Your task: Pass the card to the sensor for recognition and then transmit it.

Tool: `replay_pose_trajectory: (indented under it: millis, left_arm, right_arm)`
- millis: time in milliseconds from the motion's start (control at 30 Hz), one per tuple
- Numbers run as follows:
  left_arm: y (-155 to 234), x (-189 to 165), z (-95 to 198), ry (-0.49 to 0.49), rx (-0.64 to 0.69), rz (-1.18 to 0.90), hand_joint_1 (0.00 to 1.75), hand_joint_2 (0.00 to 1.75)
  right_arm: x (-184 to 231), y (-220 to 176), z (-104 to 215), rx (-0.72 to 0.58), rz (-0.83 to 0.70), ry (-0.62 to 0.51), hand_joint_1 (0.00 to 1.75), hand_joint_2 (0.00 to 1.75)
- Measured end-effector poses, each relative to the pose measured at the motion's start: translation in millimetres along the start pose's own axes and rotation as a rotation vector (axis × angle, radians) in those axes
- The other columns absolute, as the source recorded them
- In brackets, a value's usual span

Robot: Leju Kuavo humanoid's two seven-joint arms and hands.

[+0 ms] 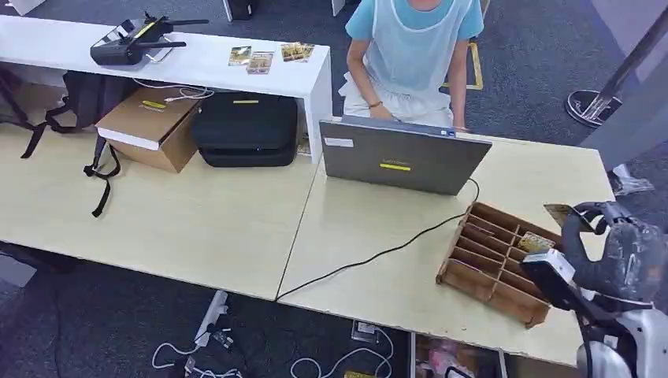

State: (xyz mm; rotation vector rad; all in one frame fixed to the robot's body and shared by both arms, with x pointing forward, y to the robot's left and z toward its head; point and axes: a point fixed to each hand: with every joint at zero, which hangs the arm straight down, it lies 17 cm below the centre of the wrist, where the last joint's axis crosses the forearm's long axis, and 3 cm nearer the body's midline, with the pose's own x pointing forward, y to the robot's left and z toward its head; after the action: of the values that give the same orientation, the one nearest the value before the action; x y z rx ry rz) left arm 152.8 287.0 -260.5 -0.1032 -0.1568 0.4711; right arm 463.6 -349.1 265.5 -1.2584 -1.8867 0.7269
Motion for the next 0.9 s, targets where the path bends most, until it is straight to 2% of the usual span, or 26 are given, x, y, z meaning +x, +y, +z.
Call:
replay_pose_trajectory:
  millis: [267,500,667,900]
  left_arm:
    - [-15.1,19.1,1.5,-0.027,-0.010,-0.052,0.00,1.75]
    - [-29.5,35.8,3.4,-0.049,-0.018,-0.064,0.00,1.75]
    - [-43.9,44.7,4.4,-0.060,-0.019,-0.044,0.00,1.75]
    - [-59.5,49.8,5.7,-0.065,-0.030,-0.023,0.00,1.75]
  right_arm:
    - [62.8,-20.0,-104.0,-0.061,-0.011,-0.186,1.75,1.75]
    - [143.8,1.1,-191.9,0.038,-0.038,-0.290,1.75,1.75]
    - [197.3,20.8,-223.7,0.121,-0.030,-0.335,1.75,1.75]
    - [244.7,49.3,-235.2,0.225,0.021,-0.376,1.75,1.75]
